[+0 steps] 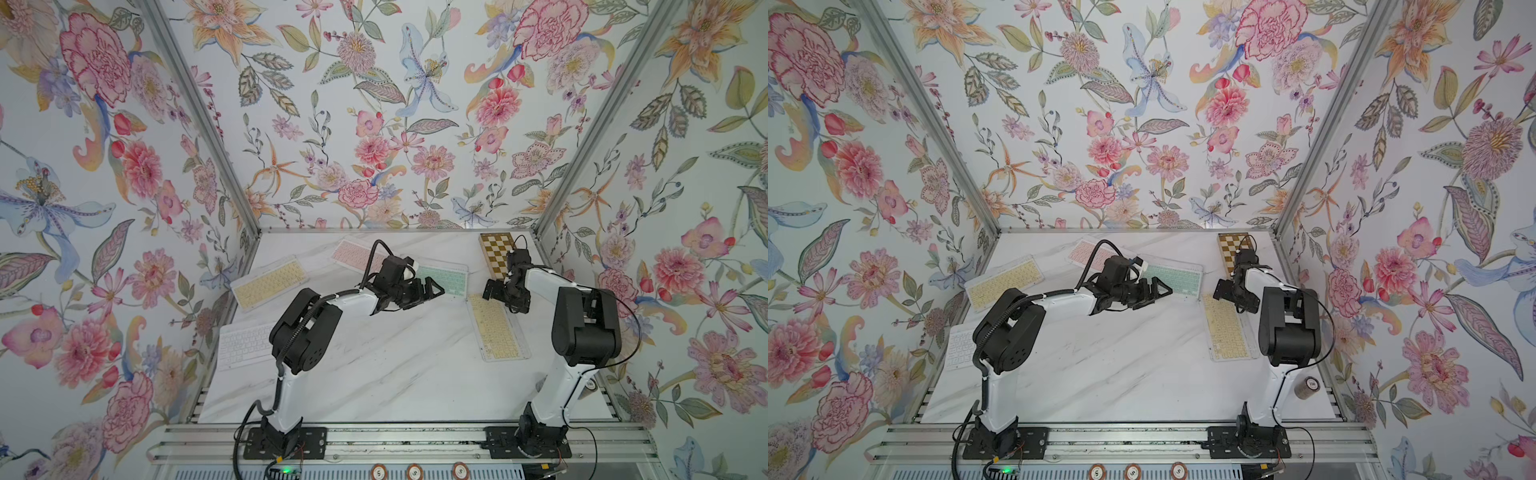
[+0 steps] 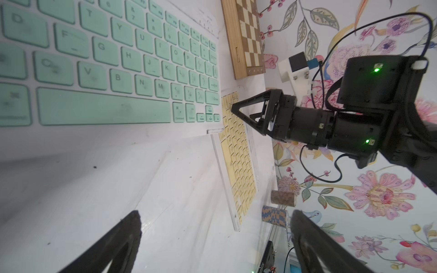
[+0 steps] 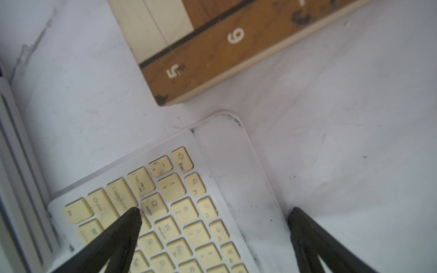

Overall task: Stack the numeric keypads
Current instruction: Move the numeric keypad to the center of the board.

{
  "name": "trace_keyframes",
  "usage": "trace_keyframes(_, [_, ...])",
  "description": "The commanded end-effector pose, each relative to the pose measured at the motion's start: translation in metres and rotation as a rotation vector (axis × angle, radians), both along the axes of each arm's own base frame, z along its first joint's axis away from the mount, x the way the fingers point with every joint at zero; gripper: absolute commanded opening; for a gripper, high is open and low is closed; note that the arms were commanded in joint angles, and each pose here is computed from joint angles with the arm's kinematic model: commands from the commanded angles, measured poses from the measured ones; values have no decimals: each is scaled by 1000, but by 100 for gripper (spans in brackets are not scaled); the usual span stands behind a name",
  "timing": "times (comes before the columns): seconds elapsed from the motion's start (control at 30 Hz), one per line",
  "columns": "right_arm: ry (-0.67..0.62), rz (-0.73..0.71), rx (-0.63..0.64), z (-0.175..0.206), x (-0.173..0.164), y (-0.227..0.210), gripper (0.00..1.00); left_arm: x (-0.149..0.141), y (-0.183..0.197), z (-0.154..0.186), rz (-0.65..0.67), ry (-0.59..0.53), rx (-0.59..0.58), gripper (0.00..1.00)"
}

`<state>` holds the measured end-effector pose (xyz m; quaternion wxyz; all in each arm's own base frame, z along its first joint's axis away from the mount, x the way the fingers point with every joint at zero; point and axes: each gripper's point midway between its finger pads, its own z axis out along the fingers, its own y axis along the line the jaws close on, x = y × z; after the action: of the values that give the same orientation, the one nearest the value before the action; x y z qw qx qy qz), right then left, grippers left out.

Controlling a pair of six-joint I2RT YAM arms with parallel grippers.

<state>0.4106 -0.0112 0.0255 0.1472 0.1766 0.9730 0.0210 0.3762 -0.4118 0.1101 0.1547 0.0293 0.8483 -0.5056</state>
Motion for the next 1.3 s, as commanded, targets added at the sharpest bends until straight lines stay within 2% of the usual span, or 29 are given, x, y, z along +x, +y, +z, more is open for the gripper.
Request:
trace_keyframes(0.0, [-7, -35, 51, 13, -10, 0, 99, -5, -23, -3, 20, 52, -100, 99])
trace_keyframes(0.2, [-53, -80, 86, 29, -12, -7, 99, -18, -53, -8, 25, 87, -139, 99])
trace_keyframes(0.43, [-121, -122, 152, 45, -9, -13, 99, -28, -70, -33, 56, 150, -156, 99])
trace_keyframes(0.9, [-179, -147, 232, 50, -10, -12, 99, -9, -96, -68, 121, 159, -99, 99])
trace_keyframes(1.27, [-155, -138, 248, 37, -9, -9, 99, 2, -103, -87, 136, 163, -71, 99])
